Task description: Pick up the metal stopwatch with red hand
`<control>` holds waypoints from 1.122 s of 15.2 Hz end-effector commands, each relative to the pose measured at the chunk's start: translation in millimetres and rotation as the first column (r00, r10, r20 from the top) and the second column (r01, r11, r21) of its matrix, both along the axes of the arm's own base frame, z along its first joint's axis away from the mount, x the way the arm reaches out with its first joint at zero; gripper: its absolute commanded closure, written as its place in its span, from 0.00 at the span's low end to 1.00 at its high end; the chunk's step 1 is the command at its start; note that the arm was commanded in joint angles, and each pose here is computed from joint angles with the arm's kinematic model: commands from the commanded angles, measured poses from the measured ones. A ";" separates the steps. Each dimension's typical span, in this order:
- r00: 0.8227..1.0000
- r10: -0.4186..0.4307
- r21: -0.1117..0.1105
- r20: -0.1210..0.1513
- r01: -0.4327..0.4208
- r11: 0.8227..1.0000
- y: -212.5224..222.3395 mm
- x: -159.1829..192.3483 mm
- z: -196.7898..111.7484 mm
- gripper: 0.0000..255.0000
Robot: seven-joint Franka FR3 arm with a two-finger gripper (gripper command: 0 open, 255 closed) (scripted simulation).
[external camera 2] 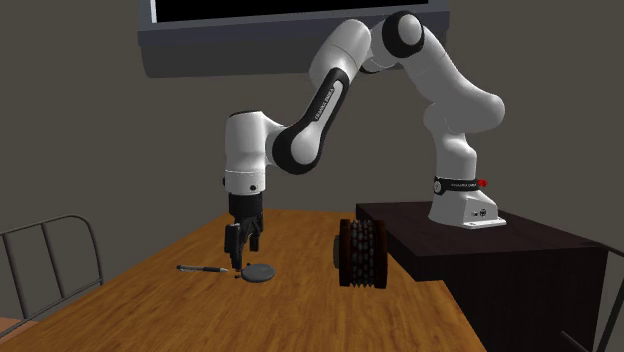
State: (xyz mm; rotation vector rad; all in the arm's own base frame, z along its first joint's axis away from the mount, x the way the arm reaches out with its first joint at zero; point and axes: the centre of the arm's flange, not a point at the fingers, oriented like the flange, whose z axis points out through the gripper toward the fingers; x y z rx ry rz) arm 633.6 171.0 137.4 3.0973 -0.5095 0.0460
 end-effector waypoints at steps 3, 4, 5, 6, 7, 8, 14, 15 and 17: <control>1.000 0.000 0.000 0.001 0.000 1.000 0.2 0.9 -22.4 0.00; 1.000 0.000 0.000 0.001 0.000 1.000 0.2 0.9 -30.7 0.00; 1.000 0.000 0.000 0.001 0.000 1.000 0.2 0.9 -30.7 0.00; 1.000 0.000 0.000 0.001 0.000 1.000 0.2 0.9 -30.7 0.00; 1.000 0.000 0.000 0.001 0.000 1.000 0.4 0.8 -31.0 1.00; 1.000 0.000 0.000 0.001 0.000 1.000 0.3 0.9 -30.9 1.00; 1.000 0.000 0.000 0.001 0.000 1.000 0.5 0.8 -30.8 1.00; 1.000 0.000 0.000 0.001 0.000 1.000 0.5 0.8 -30.8 1.00; 1.000 0.000 0.000 0.001 0.000 1.000 0.2 0.9 -25.4 1.00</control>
